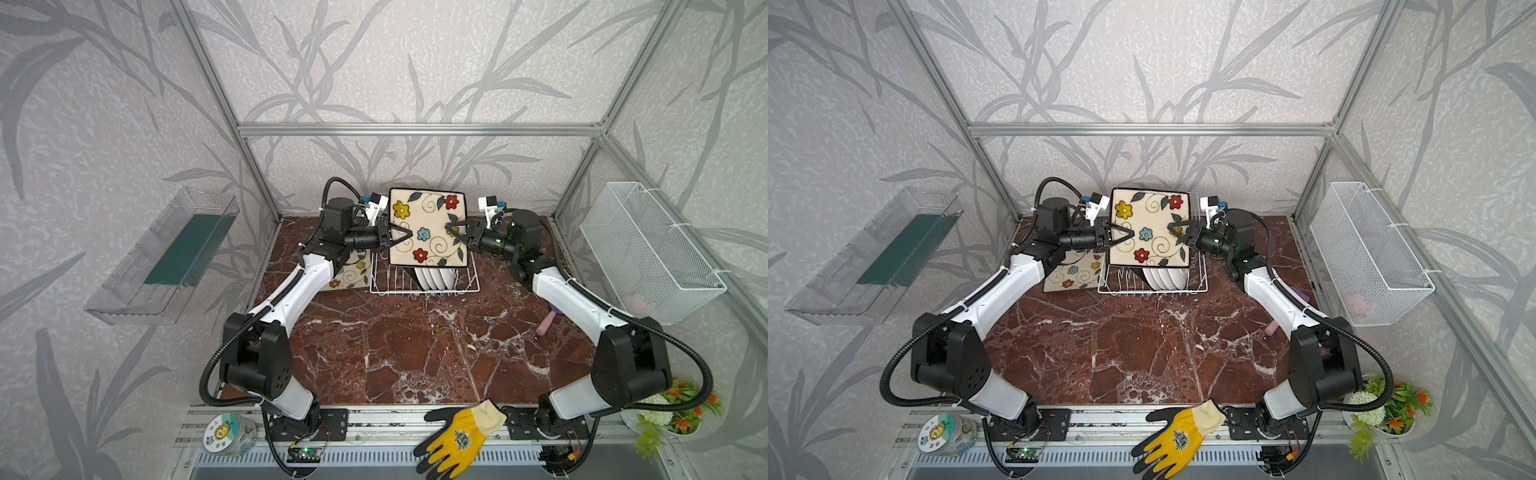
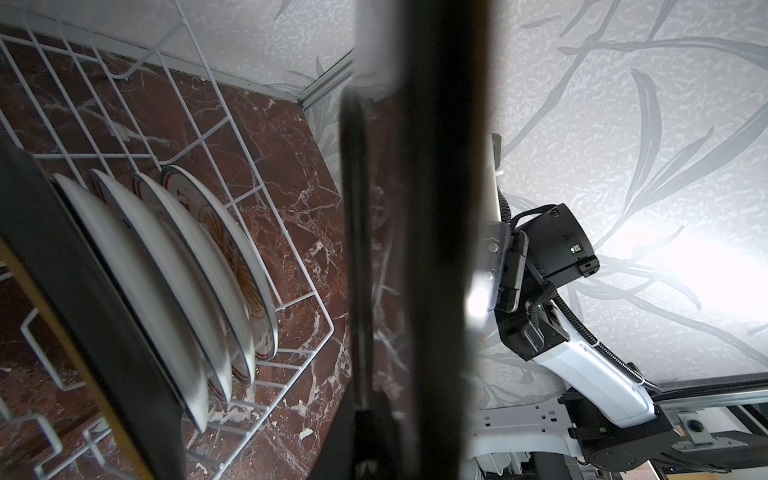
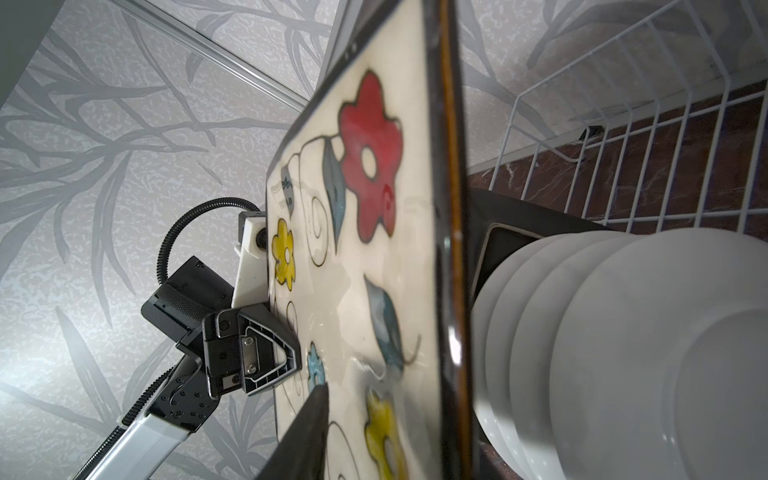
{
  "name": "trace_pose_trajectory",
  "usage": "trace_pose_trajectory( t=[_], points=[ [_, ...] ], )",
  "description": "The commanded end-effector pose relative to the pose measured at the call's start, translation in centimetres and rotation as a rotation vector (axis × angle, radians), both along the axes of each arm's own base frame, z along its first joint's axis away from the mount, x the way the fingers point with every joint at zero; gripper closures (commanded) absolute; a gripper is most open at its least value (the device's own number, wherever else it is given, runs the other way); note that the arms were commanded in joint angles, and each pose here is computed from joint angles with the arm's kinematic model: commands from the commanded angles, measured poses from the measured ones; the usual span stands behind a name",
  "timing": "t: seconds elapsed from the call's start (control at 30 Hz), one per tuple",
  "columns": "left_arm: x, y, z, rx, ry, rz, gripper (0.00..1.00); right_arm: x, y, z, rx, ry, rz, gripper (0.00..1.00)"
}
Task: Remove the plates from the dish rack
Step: 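Close the left gripper on the floral square plate's near edge, then pull the floral plate down with the left gripper while the right gripper withdraws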
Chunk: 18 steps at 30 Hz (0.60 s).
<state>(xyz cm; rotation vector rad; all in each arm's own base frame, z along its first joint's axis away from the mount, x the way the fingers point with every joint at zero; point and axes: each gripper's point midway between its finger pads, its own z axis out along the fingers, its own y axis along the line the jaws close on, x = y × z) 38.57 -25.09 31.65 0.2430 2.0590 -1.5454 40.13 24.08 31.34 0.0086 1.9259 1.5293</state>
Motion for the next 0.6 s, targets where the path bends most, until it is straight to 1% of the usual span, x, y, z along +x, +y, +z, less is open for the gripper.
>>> trace_pose_trajectory(
  t=[0.0,0.13,0.23,0.33,0.4,0.43,0.47,0.5,0.57],
  points=[
    [0.2,0.4,3.4,-0.013,-0.134,0.05,1.0,-1.3,0.5,4.7,0.041,-0.133,0.03,0.56],
    [0.5,0.8,3.2,-0.01,-0.127,0.082,1.0,-1.3,0.4,4.8,0.037,-0.126,0.021,0.48],
    [0.6,1.2,3.6,-0.012,-0.13,0.104,1.0,-1.3,0.1,4.7,0.029,-0.121,0.008,0.41],
    [0.8,1.7,4.3,-0.021,-0.135,0.12,1.0,-1.4,-0.3,4.6,0.011,-0.119,-0.013,0.31],
    [0.9,2.1,5.0,-0.034,-0.143,0.126,1.0,-1.5,-0.5,4.7,-0.008,-0.127,-0.023,0.27],
    [1.0,2.3,5.5,-0.039,-0.149,0.128,1.0,-1.6,-0.6,4.7,-0.018,-0.13,-0.025,0.21],
    [1.0,2.5,6.0,-0.045,-0.155,0.127,1.0,-1.7,-0.6,5.0,-0.027,-0.139,-0.027,0.07],
    [1.1,2.6,6.5,-0.046,-0.16,0.128,1.0,-1.8,-0.7,5.0,-0.037,-0.144,-0.029,0.0],
    [1.1,3.1,7.4,-0.043,-0.177,0.134,1.0,-2.1,-0.9,5.2,-0.054,-0.159,-0.035,0.01]
  ],
)
